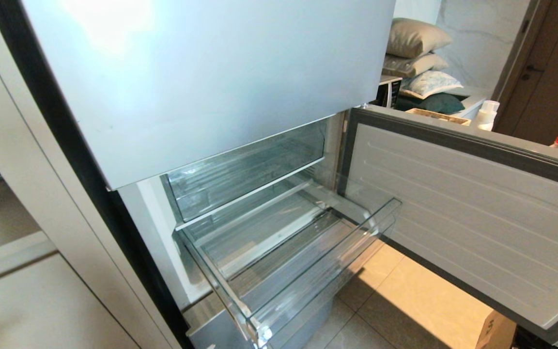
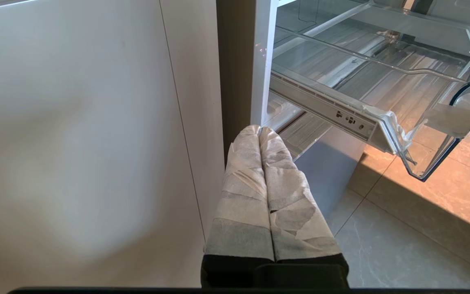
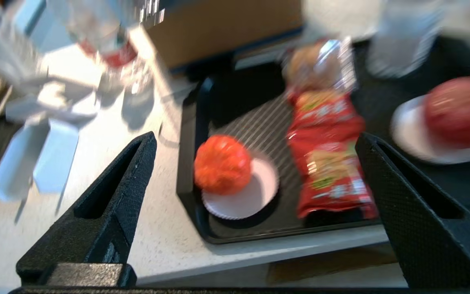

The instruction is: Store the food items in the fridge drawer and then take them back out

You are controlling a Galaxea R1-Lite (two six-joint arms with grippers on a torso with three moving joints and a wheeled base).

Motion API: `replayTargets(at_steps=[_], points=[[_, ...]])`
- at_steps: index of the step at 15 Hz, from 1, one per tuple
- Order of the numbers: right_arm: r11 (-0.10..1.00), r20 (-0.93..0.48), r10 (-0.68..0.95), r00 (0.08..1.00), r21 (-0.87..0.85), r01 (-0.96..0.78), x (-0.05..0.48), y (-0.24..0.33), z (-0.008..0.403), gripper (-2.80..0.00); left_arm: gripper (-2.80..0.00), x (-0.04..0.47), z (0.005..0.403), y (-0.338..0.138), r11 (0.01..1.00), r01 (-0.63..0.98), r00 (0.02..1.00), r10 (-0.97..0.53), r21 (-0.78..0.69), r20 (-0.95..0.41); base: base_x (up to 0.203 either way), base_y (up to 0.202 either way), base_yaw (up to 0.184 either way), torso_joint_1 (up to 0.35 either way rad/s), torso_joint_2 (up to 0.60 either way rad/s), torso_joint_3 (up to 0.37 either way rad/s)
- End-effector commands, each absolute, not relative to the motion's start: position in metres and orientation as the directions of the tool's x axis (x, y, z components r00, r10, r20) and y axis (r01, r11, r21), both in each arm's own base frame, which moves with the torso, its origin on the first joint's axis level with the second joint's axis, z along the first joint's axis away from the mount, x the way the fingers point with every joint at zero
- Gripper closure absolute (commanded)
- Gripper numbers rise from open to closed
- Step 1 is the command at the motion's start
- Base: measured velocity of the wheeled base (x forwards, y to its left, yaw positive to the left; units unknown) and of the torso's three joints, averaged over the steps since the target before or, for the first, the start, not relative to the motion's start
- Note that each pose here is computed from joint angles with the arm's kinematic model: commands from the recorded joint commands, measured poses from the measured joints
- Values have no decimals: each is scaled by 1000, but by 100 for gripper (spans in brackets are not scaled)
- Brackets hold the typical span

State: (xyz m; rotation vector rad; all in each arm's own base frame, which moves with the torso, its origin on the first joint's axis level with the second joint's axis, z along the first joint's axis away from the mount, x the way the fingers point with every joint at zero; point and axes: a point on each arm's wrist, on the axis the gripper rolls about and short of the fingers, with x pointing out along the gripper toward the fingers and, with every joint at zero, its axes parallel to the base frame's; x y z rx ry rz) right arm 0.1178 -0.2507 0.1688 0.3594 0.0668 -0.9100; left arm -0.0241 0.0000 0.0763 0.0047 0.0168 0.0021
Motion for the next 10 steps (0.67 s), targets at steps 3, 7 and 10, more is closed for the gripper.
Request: replayTargets(at_steps=[3, 7, 10], points=[[550, 93, -834, 543, 212, 808, 76, -181, 249, -280, 0, -24, 76, 0, 1000, -3, 1000, 3, 5, -18, 0, 0, 0, 0, 0, 0], [579, 383, -785, 486, 177, 796, 47, -93, 293, -280, 0, -24, 76, 0, 1000, -2, 1000, 2, 5, -18, 0, 0, 0, 0, 0, 0], [699, 458, -679, 574, 161, 697, 45, -53, 292, 0, 0, -24, 76, 0, 1000, -3, 1000, 3, 5, -18, 0, 0, 0, 0, 0, 0]])
